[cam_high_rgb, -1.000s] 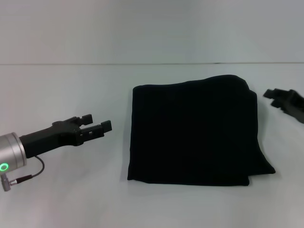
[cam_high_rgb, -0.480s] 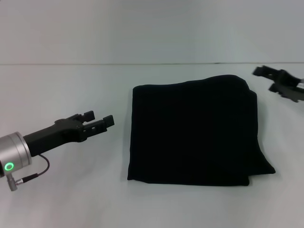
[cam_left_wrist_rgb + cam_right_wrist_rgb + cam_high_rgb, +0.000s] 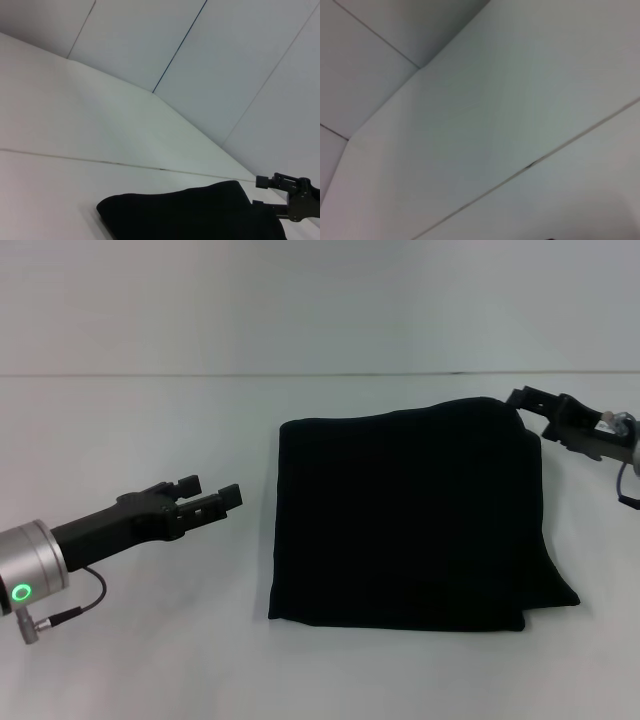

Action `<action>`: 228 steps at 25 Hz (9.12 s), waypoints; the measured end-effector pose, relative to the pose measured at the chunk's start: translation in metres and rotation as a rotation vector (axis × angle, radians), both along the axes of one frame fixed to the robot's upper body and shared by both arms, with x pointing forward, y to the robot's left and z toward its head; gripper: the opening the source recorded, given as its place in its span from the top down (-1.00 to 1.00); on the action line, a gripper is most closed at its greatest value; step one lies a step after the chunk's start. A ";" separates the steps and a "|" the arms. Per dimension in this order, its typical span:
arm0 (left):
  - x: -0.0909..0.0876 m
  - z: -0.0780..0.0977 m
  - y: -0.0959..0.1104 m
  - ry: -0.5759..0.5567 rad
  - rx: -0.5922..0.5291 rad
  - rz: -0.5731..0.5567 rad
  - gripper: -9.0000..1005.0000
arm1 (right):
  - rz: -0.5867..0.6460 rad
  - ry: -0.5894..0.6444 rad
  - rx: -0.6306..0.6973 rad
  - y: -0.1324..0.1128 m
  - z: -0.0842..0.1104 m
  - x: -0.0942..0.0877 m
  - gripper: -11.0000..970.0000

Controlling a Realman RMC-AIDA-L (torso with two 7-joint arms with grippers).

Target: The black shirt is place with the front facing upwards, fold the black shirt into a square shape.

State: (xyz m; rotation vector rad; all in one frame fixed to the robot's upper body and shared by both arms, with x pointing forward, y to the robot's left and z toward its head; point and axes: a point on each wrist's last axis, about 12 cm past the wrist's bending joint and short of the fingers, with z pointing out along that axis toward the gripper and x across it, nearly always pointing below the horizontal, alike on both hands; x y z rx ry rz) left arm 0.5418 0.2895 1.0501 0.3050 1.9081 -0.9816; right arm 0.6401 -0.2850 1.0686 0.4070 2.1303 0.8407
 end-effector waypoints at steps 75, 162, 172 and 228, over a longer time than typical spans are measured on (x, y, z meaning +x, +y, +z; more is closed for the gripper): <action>0.005 0.005 0.001 -0.018 0.007 -0.010 -0.79 | -0.183 0.153 0.219 0.024 -0.005 0.009 -0.72; 0.073 0.005 -0.117 0.600 -0.035 0.110 -0.79 | 0.634 -0.600 -0.417 -0.036 -0.052 -0.167 -0.95; 0.071 0.004 -0.134 0.546 -0.008 0.079 -0.77 | 0.641 -0.614 -0.397 -0.034 -0.050 -0.168 -0.95; 0.041 -0.002 -0.022 0.606 -0.221 0.194 0.75 | 0.644 -0.656 -0.423 -0.021 -0.040 -0.141 -0.95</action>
